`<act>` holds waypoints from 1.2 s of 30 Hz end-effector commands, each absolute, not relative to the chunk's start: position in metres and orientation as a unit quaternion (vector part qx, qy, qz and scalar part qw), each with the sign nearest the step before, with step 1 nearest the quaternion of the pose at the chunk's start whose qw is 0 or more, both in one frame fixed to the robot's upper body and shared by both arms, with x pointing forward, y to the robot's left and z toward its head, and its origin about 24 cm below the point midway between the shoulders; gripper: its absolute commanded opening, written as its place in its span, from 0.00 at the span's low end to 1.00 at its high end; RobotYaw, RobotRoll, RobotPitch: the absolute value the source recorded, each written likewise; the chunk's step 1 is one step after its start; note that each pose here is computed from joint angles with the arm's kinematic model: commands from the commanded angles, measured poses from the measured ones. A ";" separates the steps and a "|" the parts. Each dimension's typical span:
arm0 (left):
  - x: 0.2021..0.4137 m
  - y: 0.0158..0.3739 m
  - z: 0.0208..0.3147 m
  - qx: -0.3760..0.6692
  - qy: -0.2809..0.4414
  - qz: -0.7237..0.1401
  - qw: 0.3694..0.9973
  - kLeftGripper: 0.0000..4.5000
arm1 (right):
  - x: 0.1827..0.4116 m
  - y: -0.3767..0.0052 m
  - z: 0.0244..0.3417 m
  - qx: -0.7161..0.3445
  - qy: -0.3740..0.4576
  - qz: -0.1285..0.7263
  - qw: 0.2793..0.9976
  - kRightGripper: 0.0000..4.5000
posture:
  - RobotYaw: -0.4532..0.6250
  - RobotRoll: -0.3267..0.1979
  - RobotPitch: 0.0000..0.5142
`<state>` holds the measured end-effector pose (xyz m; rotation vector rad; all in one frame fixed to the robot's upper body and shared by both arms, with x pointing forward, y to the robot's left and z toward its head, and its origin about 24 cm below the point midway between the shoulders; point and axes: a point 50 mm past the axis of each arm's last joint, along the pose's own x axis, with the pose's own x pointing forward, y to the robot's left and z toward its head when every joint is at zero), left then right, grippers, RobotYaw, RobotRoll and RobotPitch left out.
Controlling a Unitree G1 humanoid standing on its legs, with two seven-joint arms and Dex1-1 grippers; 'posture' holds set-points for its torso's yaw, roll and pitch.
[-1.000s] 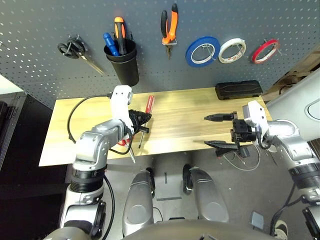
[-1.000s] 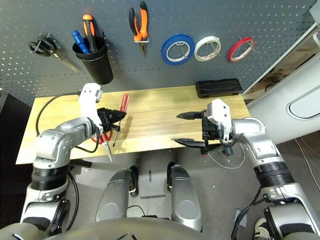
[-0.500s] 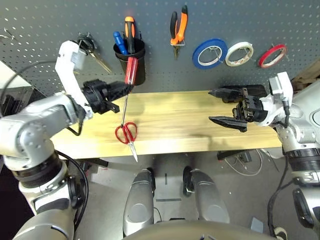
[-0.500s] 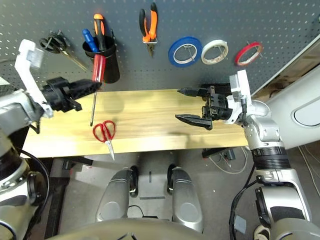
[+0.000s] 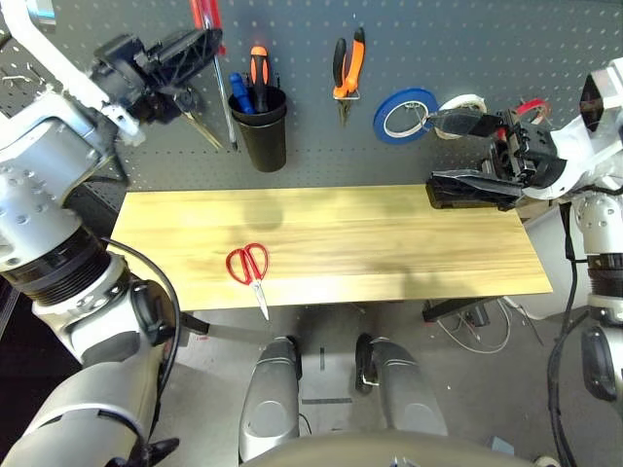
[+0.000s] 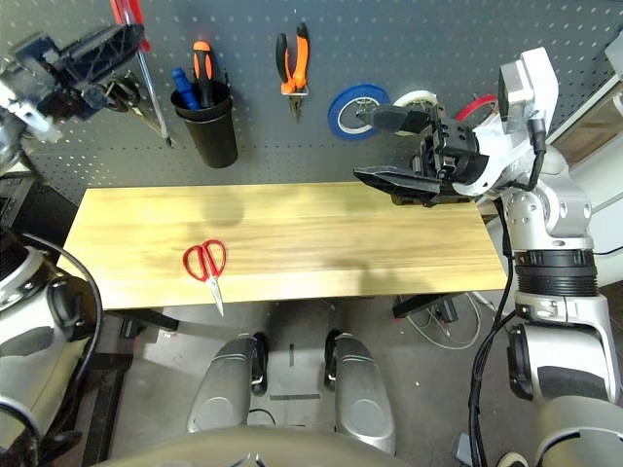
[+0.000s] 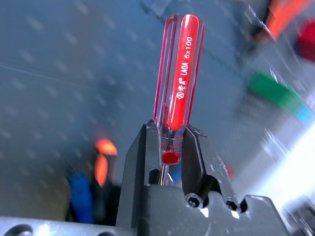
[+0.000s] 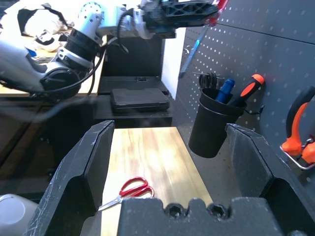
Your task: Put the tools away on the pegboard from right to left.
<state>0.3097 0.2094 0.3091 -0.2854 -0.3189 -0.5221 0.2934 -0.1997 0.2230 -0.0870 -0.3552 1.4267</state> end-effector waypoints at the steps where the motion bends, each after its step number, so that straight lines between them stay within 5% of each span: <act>1: 0.328 0.205 0.316 -0.130 -0.206 -0.209 0.947 0.14 | 0.290 -0.196 0.222 -0.045 -0.162 0.649 0.742 1.00 | 0.42 0.62 0.16; 7: 0.353 0.192 0.291 -0.098 -0.199 -0.175 0.959 0.14 | 0.286 -0.194 0.217 -0.040 -0.162 0.641 0.750 1.00 | 0.39 0.62 0.17; 17: 0.361 0.191 0.250 -0.063 -0.170 -0.152 0.972 0.14 | 0.284 -0.189 0.214 -0.033 -0.163 0.634 0.755 1.00 | 0.38 0.62 0.21; 27: 0.324 0.213 0.296 -0.019 -0.203 -0.206 0.957 0.97 | 0.287 -0.185 0.191 -0.034 -0.125 0.632 0.764 1.00 | 0.43 0.62 0.21; 36: 0.265 0.201 0.296 -0.009 -0.072 -0.370 0.926 0.99 | 0.290 -0.165 0.142 -0.077 -0.045 0.619 0.780 1.00 | 0.48 0.62 0.27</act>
